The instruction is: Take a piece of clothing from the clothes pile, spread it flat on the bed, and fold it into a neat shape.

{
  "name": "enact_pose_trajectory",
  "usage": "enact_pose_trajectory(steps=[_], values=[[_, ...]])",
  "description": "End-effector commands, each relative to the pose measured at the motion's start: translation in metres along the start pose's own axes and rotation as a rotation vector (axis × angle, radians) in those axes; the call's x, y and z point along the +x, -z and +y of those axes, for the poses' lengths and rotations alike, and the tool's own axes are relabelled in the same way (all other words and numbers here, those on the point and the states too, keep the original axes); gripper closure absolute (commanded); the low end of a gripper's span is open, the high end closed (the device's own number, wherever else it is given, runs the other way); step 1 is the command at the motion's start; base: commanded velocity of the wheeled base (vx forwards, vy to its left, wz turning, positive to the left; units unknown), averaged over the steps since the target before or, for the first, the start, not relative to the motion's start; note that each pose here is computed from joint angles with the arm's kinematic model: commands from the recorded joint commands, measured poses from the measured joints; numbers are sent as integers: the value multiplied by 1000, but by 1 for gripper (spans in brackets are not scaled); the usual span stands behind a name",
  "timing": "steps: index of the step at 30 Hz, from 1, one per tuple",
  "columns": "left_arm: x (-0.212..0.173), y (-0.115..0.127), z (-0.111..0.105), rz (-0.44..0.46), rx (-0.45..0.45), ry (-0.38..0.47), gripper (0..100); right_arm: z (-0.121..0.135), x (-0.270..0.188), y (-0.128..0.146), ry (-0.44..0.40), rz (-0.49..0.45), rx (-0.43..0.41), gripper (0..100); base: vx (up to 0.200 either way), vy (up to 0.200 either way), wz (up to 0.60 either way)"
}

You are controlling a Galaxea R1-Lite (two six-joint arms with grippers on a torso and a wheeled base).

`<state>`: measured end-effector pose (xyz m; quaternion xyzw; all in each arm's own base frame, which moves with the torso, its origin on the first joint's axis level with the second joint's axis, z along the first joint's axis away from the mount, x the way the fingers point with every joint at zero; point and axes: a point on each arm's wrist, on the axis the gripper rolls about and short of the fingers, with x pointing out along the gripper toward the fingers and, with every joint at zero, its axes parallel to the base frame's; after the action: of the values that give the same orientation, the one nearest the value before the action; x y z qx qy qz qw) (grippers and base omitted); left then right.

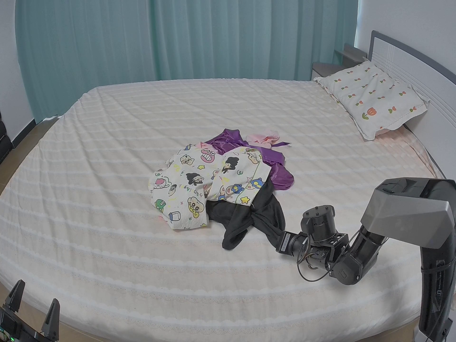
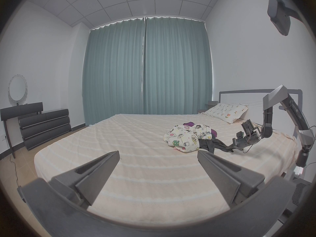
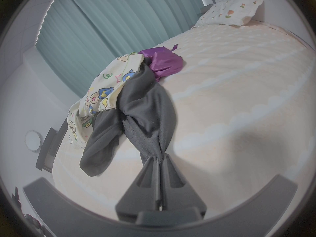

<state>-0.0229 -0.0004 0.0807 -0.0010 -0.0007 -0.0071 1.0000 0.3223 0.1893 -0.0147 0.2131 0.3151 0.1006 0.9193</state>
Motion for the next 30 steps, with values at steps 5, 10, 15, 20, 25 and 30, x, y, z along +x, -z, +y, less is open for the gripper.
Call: enact_pose_trajectory(steps=[5,10,15,20,25,30], values=[[0,5,0,-2,0,0,0,-7,-52,-11,-10,-31,110,100,0,0,0],[-7,-37,-1,-126,-51,35,0,-16,-99,2,-50,-34,117,100,0,0,0],[28,-120,-1,-34,-198,48,0,-24,-107,9,-68,-57,147,100,0,0,0],[73,-101,-1,227,15,99,0,-26,-110,11,-82,-63,159,100,0,0,0],[100,-90,-12,384,14,304,0,-29,-102,14,-70,-52,168,100,0,0,0],[152,-72,-35,536,17,426,0,-25,-104,13,-94,-75,163,100,0,0,0]])
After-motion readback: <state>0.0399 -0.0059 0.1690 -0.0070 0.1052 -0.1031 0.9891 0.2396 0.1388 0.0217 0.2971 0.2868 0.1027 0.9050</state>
